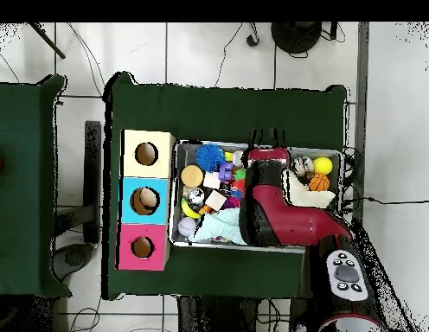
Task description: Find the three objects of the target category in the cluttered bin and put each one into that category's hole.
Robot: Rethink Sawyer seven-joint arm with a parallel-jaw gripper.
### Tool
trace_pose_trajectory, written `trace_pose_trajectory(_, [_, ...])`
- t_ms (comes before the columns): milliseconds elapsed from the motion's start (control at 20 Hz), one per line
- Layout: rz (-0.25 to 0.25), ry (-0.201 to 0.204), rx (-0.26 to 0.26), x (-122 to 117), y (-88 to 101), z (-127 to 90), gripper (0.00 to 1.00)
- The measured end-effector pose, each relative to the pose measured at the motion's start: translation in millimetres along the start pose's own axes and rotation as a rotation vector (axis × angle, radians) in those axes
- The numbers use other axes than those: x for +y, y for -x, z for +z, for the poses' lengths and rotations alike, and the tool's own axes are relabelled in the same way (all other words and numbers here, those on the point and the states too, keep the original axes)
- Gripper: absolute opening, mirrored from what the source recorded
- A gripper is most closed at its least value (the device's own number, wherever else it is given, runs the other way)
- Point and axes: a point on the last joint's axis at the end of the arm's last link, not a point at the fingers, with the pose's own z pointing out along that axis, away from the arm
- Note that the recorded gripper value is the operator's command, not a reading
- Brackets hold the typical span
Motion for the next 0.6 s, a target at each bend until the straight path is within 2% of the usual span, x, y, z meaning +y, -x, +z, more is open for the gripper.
trace_pose_trajectory(50, [-0.003,-0.019,0.006,-9,-1.9,0,1.00])
trace_pose_trajectory(150, [-0.008,-0.032,0.008,-17,-3.5,0,1.00])
trace_pose_trajectory(300, [-0.014,-0.041,0.011,-22,-6.7,3,1.00])
trace_pose_trajectory(600, [-0.013,-0.046,0.030,-28,-26.9,15,1.00])
